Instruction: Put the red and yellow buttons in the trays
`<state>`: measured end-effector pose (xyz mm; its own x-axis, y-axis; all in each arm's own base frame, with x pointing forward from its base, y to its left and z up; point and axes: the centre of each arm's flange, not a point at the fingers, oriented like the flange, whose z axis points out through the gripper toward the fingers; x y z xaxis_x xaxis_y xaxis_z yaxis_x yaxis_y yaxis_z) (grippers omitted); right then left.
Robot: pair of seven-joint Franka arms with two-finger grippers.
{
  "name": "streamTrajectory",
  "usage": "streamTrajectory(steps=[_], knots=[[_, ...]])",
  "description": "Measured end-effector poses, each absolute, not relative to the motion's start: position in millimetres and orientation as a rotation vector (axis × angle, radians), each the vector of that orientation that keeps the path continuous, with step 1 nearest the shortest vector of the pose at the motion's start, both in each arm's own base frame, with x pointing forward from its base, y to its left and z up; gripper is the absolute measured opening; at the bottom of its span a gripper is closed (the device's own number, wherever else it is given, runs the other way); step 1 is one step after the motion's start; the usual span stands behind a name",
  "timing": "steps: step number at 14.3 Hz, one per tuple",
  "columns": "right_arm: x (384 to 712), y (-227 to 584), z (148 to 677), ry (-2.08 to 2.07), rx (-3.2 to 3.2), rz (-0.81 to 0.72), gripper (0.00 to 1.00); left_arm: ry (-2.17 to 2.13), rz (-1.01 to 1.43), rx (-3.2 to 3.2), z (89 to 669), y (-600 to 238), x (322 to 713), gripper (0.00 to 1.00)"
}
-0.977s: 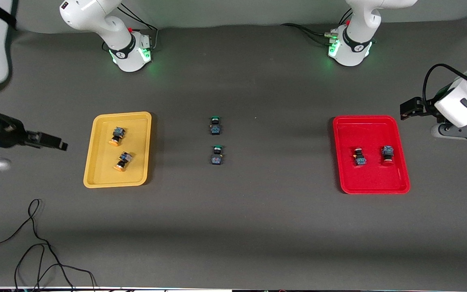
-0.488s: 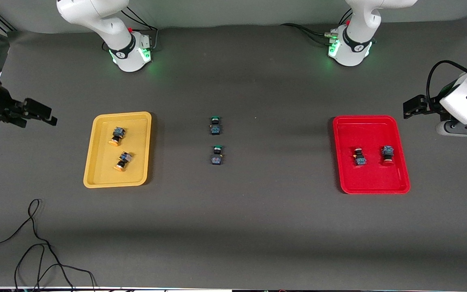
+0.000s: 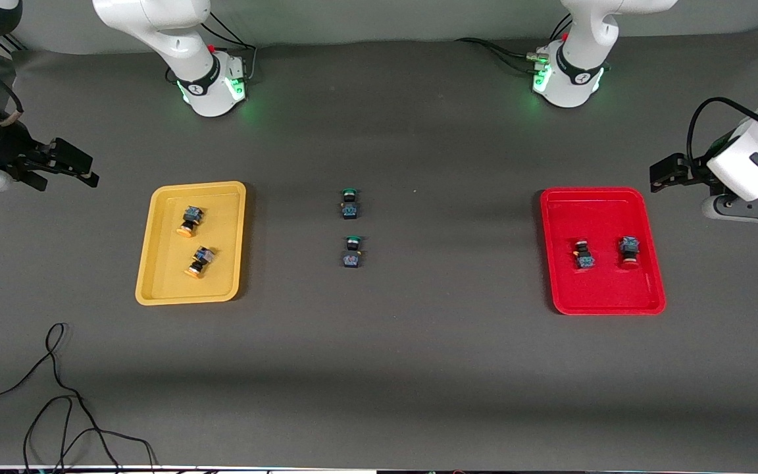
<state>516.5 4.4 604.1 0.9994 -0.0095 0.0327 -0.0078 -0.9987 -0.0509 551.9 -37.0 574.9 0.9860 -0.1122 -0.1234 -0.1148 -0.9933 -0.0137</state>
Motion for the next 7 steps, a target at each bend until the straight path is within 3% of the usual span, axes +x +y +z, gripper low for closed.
streamTrajectory(steps=[7], knots=[[528, 4, 588, 0.016, -3.094, -0.03, 1.0, 0.179, 0.175, -3.113, 581, -37, 549, 0.99]])
